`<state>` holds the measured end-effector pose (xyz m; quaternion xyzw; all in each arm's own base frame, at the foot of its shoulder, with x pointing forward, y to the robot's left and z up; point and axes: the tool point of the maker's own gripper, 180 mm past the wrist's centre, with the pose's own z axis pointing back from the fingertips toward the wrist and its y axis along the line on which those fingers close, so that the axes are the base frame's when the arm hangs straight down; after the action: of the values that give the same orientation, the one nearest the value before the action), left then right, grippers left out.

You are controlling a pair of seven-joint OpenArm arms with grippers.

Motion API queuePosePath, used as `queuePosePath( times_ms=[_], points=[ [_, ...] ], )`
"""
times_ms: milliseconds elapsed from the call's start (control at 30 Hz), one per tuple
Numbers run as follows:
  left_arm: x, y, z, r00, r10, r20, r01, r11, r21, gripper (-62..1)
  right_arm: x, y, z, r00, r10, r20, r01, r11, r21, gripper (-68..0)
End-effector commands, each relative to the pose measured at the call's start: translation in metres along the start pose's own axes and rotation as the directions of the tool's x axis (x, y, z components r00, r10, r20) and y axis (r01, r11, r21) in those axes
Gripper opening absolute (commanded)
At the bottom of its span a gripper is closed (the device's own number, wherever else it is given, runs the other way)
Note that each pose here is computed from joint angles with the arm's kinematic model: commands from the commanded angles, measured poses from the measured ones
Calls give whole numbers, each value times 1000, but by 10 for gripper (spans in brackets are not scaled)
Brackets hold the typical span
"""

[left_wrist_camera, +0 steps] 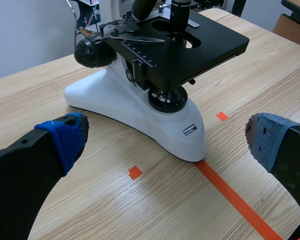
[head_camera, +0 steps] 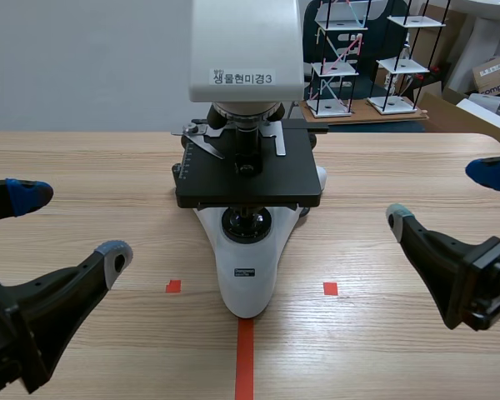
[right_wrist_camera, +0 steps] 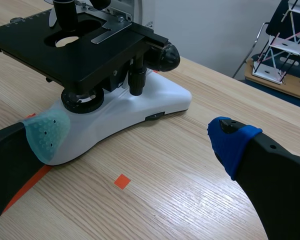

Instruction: Point at the eyepiece

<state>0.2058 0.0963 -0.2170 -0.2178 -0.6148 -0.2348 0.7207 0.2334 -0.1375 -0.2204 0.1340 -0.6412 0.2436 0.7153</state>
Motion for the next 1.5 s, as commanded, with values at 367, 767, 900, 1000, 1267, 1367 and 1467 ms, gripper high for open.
queuePosePath(
  times_ms=[367,767,900,1000,1267,1367,1467],
  points=[
    [4,-2,-1,1000,5,13,-5,1000,-6,14,7,1,-1,1000,-1,28,1,1000,5,-67],
    [3,-2,-1,1000,5,6,-5,1000,-6,14,7,1,-1,1000,-1,28,1,1000,5,-67],
    [3,-2,-1,1000,5,6,-5,1000,-6,14,7,1,-1,1000,-1,28,1,1000,5,-67],
    [3,-2,-1,1000,5,6,-5,1000,-6,14,7,1,-1,1000,-1,28,1,1000,5,-67],
    [3,-2,-1,1000,5,6,-5,1000,-6,14,7,1,-1,1000,-1,28,1,1000,5,-67],
    [3,-2,-1,1000,5,6,-5,1000,-6,14,8,1,-1,1000,-1,28,1,1000,5,-67],
    [3,-2,-1,1000,5,6,-5,1000,-6,14,8,1,-1,1000,-1,29,1,1000,5,-67]
  ],
)
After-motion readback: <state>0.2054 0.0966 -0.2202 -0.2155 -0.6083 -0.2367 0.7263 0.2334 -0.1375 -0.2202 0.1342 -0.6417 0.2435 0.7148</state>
